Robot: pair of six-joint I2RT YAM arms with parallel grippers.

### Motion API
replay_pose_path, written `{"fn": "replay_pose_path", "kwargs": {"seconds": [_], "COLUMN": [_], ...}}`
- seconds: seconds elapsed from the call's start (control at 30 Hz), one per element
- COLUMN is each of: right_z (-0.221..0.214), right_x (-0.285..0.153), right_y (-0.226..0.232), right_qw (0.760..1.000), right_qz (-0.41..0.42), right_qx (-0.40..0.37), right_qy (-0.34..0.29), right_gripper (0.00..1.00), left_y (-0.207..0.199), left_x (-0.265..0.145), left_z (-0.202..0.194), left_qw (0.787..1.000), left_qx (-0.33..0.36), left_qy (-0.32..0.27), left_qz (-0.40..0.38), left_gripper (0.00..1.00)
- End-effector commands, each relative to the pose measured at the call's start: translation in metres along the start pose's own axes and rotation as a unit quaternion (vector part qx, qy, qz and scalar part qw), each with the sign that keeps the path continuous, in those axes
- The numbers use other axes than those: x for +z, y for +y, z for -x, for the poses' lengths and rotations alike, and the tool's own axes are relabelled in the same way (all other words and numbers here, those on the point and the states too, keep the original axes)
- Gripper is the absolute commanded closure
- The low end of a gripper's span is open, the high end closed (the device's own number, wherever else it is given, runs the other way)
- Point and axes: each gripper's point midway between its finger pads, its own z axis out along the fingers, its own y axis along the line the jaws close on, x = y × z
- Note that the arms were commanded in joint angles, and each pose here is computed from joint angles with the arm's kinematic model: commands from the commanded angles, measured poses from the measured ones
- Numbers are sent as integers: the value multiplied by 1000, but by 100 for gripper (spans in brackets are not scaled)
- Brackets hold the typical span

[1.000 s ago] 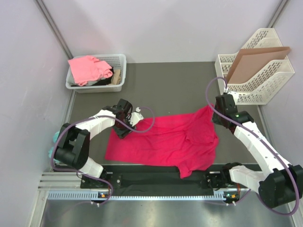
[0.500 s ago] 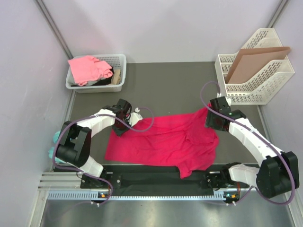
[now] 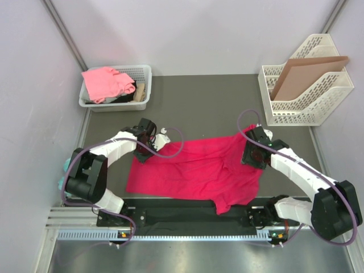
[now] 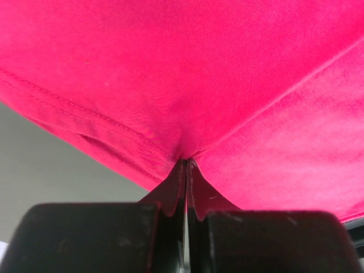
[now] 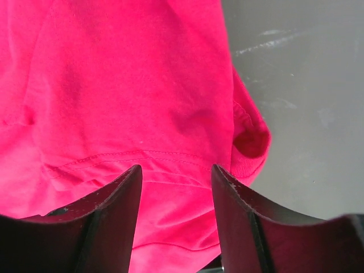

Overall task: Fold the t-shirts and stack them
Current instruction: Flatten out the tshirt

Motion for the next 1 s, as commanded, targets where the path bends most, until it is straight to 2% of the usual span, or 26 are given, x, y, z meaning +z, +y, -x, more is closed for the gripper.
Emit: {"fn": "replay_pose_path", "kwargs": {"seconds": [0.0, 0.27, 0.47, 0.8, 0.97], "right_z": [1, -3, -5, 0, 2], "right_x": [-6, -10, -4, 13, 12], "right_y": [-5, -22, -29, -20, -18], "right_qw": [999, 996, 994, 994, 994], "right_qz": [-11, -56, -76, -73, -72], "right_qx": [36, 72, 78, 80, 78], "right_qy": [-19, -20, -23, -25, -26], "right_gripper": [47, 41, 41, 62, 67], "left_y": [13, 12, 10, 11, 10], "left_x": [-17, -22, -22, -24, -25], "left_z": [15, 14, 14, 11, 10], "left_qw": [999, 999, 999, 999, 999], "left_qx": [4, 4, 4, 9, 12], "left_qy": [-33, -38, -39, -40, -43], "left_qz": [23, 26, 23, 29, 31], "left_gripper": [100, 100, 100, 100, 100]}}
